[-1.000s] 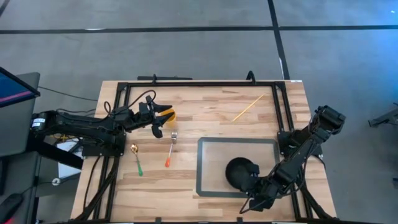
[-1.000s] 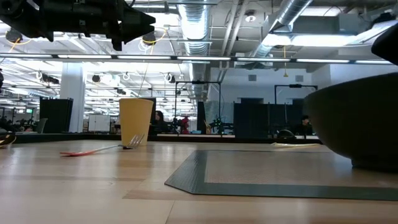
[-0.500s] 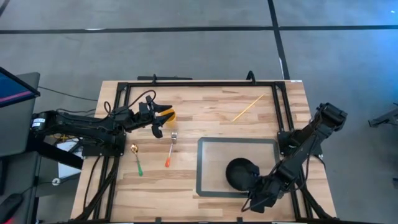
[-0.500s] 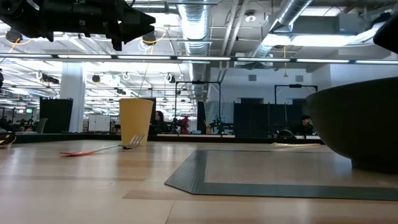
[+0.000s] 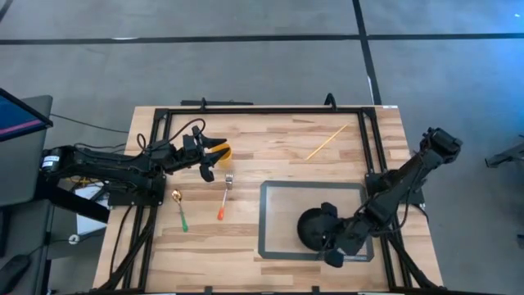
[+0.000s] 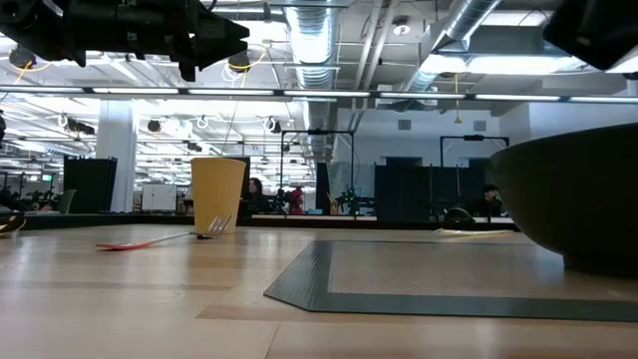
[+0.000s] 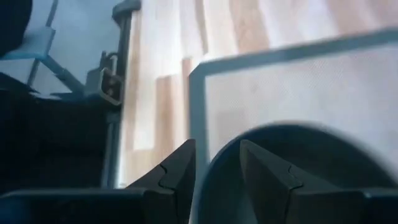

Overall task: Pick & Place Utensil
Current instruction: Put the orange silver fork into the black bowl on the table placemat

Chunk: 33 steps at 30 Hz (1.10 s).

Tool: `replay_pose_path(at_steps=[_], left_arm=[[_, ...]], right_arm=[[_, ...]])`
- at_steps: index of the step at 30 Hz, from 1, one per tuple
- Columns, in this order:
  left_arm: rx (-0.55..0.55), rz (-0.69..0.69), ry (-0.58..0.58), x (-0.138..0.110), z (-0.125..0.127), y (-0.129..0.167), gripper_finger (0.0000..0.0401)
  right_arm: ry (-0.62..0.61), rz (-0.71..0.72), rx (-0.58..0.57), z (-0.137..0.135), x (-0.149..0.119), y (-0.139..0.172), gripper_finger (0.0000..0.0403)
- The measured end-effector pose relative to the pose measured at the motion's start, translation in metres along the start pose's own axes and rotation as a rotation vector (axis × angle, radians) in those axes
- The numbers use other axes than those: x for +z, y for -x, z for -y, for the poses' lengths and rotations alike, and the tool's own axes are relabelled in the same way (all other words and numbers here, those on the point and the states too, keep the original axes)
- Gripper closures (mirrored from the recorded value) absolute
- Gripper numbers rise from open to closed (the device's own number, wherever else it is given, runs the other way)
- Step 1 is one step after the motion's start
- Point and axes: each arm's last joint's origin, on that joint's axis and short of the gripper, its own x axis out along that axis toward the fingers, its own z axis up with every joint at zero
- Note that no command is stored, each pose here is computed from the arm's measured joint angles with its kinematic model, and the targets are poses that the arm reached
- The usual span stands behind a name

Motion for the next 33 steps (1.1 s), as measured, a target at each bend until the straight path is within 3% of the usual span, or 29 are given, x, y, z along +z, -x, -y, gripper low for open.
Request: replay_pose_path(at_steps=[6,12,20,28,33], left_arm=[[-0.001,0.000,0.032,0.000,0.000,0.000,0.0249],[-0.002,0.000,0.097,0.000,0.000,0.000,0.0249],[-0.007,0.002,0.099,0.000,0.001,0.000,0.0249],[-0.049,0.029,0.107,0.007,0.010,0.000,0.0249],[-0.092,0.037,0.042,0.015,0.024,0.000,0.0249]], right_arm=[[0.154,0.133,-0.153,0.017,0.019,0.003,0.0284],[0.225,0.148,-0.211,0.036,0.035,0.003,0.0284],[0.186,0.154,-0.229,0.059,0.052,0.009,0.0284],[0.169,0.164,-0.320,0.086,0.067,0.007,0.0284],[0.160,0.150,-0.365,0.098,0.071,0.003,0.0284]])
